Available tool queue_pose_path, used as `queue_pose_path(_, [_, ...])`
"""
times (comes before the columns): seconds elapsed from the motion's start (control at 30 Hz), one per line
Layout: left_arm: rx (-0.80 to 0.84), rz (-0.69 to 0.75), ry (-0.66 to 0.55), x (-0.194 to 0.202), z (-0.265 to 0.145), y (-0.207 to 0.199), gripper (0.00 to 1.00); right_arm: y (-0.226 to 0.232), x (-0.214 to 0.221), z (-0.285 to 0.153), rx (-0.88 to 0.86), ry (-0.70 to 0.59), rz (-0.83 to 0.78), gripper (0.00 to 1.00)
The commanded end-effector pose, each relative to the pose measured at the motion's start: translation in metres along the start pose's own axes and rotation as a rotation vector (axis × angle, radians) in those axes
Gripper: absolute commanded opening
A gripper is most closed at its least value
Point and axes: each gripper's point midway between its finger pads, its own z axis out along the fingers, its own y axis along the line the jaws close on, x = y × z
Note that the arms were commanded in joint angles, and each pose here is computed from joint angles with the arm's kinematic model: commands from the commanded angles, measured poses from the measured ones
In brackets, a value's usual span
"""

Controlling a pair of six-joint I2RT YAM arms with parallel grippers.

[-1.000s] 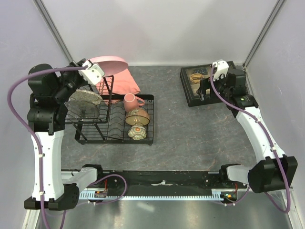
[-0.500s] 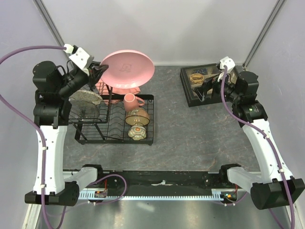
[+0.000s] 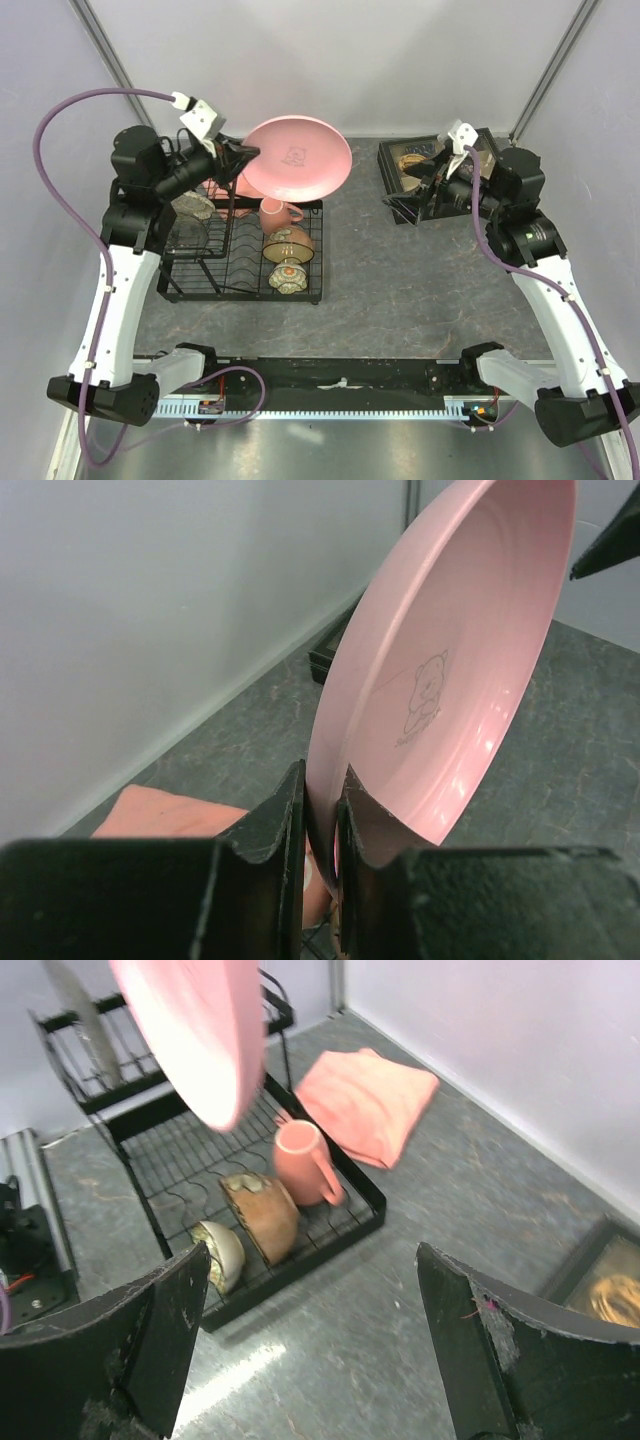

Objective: Unload the mixed dishes from the dish rack
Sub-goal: Place the plate at the center of the board.

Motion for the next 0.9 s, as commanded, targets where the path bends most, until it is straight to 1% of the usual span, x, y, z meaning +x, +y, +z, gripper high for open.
queue_pose_path(0.0, [0.014,0.013,-0.042,-0.008,0.015,-0.015,0.02,0.021,-0.029,0.008,-0.106,-0.047,-0.036,0.91])
queue_pose_path(0.13, [0.026,0.014,-0.011,0.006,0.029,-0.026,0.02,0.033,-0.035,0.014,-0.138,-0.052,-0.040,0.90])
queue_pose_path(0.27, [0.072,0.003,0.013,0.016,0.043,-0.043,0.01,0.034,-0.035,0.021,-0.139,-0.045,-0.039,0.89])
queue_pose_path(0.37, [0.080,-0.002,0.019,0.021,0.049,-0.049,0.02,0.035,-0.033,0.025,-0.144,-0.040,-0.036,0.88])
queue_pose_path(0.53, [0.119,-0.020,0.028,0.028,0.052,-0.060,0.01,0.029,-0.027,0.035,-0.121,-0.021,-0.037,0.83])
queue_pose_path(0.73, [0.174,-0.033,0.018,0.028,0.047,-0.075,0.02,0.019,-0.016,0.049,-0.097,0.012,-0.044,0.70])
queue_pose_path(0.83, [0.192,-0.036,0.013,0.027,0.044,-0.080,0.02,0.015,-0.013,0.054,-0.083,0.024,-0.042,0.56])
queue_pose_path(0.87, [0.194,-0.038,0.014,0.028,0.043,-0.080,0.01,0.015,-0.012,0.055,-0.083,0.026,-0.042,0.44])
